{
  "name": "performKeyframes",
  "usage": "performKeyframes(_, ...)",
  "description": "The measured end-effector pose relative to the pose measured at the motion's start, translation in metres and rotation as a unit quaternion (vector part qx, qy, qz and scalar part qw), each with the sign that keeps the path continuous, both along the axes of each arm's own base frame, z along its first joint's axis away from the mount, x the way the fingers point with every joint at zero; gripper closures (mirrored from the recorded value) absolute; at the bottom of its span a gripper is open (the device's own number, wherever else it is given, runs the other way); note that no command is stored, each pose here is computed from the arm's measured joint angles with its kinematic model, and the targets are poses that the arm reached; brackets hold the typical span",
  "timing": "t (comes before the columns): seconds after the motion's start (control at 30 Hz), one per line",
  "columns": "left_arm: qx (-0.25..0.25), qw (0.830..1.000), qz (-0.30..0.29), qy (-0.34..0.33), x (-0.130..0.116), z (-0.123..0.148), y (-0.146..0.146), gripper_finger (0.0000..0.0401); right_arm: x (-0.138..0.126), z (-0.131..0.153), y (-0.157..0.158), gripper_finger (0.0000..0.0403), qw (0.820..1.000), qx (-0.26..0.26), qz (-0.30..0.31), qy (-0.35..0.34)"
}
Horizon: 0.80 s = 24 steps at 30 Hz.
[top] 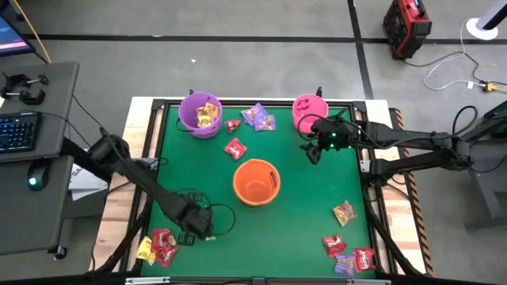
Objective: Sort candy by brand, put in halloween buckets
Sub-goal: Put the yellow-red candy into the orange bucket
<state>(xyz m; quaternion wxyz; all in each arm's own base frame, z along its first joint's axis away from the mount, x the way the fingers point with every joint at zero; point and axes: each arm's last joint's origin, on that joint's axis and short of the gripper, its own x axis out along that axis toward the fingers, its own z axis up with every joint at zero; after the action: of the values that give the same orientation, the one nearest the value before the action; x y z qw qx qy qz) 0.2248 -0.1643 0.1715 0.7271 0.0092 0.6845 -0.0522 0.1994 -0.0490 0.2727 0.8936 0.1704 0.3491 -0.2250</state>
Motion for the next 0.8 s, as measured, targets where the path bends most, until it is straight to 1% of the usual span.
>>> performKeyframes(0.03, -0.008, 1.0, 0.007, -0.011, 0.0, 0.008, 0.004, 0.0355, 0.0, 0.0, 0.0, 0.0137, 1.0, -0.002, 0.002, 0.001)
performKeyframes(0.07, -0.017, 1.0, 0.013, -0.023, -0.001, 0.016, 0.008, 0.0377, 0.0, 0.0, 0.0, 0.0137, 1.0, -0.003, 0.002, 0.001)
performKeyframes(0.1, -0.026, 0.999, 0.019, -0.04, -0.002, 0.026, 0.013, 0.0383, 0.0, 0.0, 0.0, 0.0137, 1.0, -0.003, 0.002, 0.001)
performKeyframes(0.2, -0.036, 0.994, 0.04, -0.099, -0.004, 0.057, 0.034, 0.0376, 0.0, 0.0, 0.0, 0.0137, 1.0, -0.002, 0.003, 0.001)
performKeyframes(0.27, -0.021, 0.987, 0.061, -0.149, -0.002, 0.081, 0.052, 0.0384, 0.0, 0.0, 0.0, 0.0137, 1.0, -0.002, 0.003, 0.001)
performKeyframes(0.37, 0.01, 0.967, 0.077, -0.242, 0.01, 0.117, 0.08, 0.0398, 0.0, 0.0, 0.0, 0.0137, 1.0, -0.002, 0.003, 0.001)
performKeyframes(0.47, 0.042, 0.943, 0.06, -0.324, 0.031, 0.143, 0.105, 0.0395, 0.0, 0.0, 0.0, 0.0137, 1.0, -0.002, 0.004, 0.001)
performKeyframes(0.57, 0.051, 0.924, 0.023, -0.378, 0.056, 0.151, 0.122, 0.0395, 0.0, 0.0, 0.0, 0.0137, 1.0, -0.001, 0.004, 0.001)
performKeyframes(0.67, 0.042, 0.915, -0.004, -0.401, 0.082, 0.142, 0.133, 0.0393, 0.0, 0.0, 0.0, 0.0137, 1.0, -0.001, 0.004, 0.001)
performKeyframes(0.73, 0.026, 0.918, -0.016, -0.395, 0.097, 0.131, 0.136, 0.0382, 0.0, 0.0, 0.0, 0.0137, 1.0, 0.0, 0.004, 0.001)
performKeyframes(0.8, 0.003, 0.925, -0.024, -0.378, 0.111, 0.12, 0.138, 0.0366, 0.0, 0.0, 0.0, 0.0137, 1.0, 0.003, 0.007, 0.0)
